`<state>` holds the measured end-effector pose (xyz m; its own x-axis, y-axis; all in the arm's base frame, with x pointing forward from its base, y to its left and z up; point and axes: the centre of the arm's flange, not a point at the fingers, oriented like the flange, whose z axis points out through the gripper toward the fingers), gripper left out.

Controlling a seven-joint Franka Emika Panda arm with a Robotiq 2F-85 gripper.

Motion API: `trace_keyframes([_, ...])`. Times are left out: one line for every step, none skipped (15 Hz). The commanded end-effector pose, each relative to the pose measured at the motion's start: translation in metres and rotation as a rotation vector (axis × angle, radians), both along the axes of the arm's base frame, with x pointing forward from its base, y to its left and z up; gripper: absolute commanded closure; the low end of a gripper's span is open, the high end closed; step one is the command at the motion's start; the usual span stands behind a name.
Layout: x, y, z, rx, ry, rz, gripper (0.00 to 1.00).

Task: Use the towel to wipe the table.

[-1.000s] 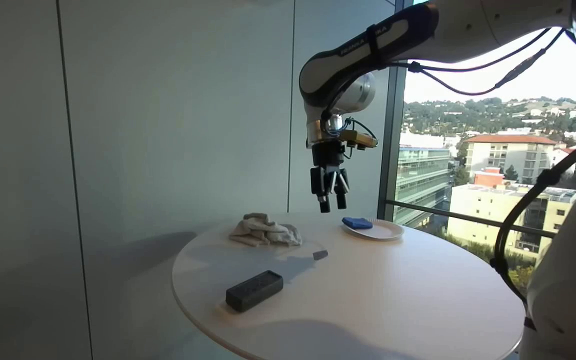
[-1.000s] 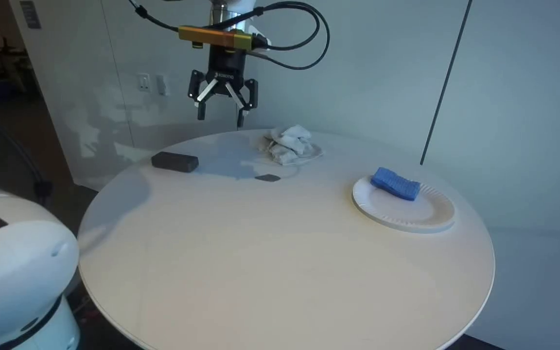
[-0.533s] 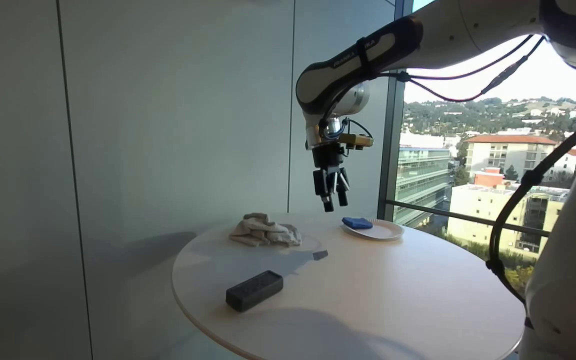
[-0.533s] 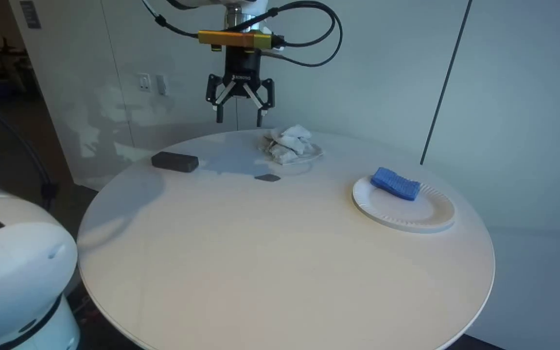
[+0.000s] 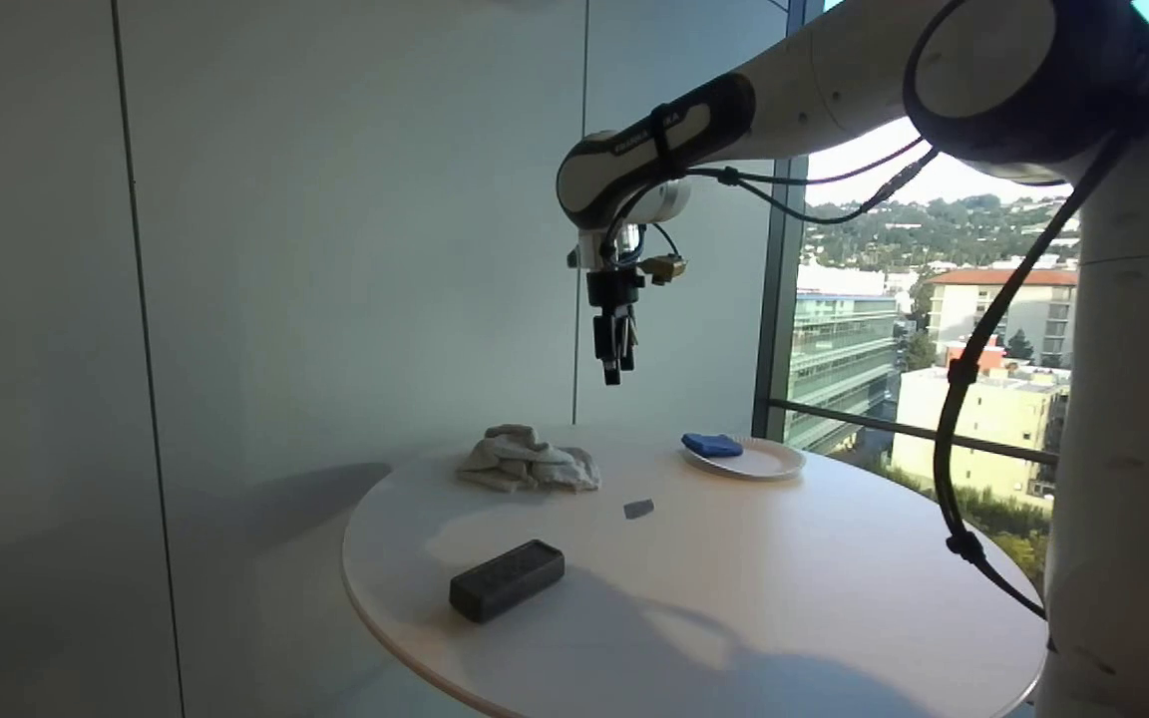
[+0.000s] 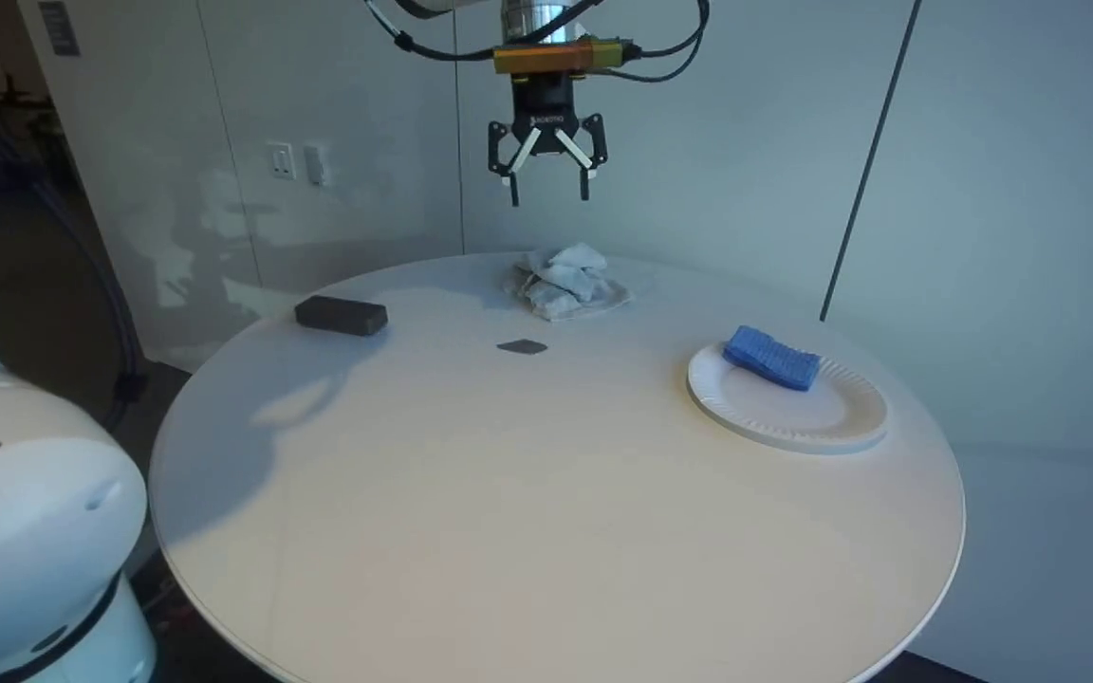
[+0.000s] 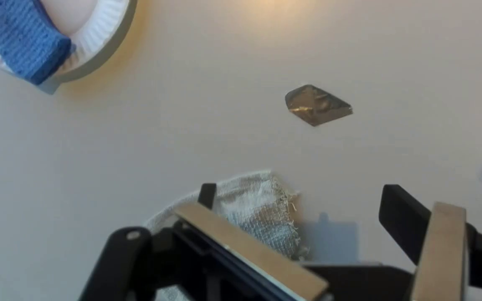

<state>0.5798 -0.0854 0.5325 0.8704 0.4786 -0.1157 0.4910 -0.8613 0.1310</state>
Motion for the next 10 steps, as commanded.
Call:
trace_keyframes([0.081,0.017,-0.025,0.073,-0.026,0.152,0.0])
trace_keyframes([0.093,0.028,-0.043,0.107,-0.024,0.177,0.0])
trace_keyframes([0.106,0.037,-0.064,0.112,-0.015,0.171,0.0])
trace_keyframes([0.119,0.045,-0.084,0.12,-0.003,0.163,0.0])
trace_keyframes([0.13,0.052,-0.101,0.131,0.01,0.151,0.0])
trace_keyframes([0.141,0.057,-0.121,0.131,0.017,0.141,0.0])
trace_keyframes([0.15,0.059,-0.139,0.098,0.02,0.13,0.0])
trace_keyframes([0.16,0.056,-0.156,0.043,0.012,0.109,0.0])
trace_keyframes([0.172,0.048,-0.167,-0.009,-0.005,0.078,0.0])
trace_keyframes([0.179,0.04,-0.179,-0.063,-0.028,0.054,0.0])
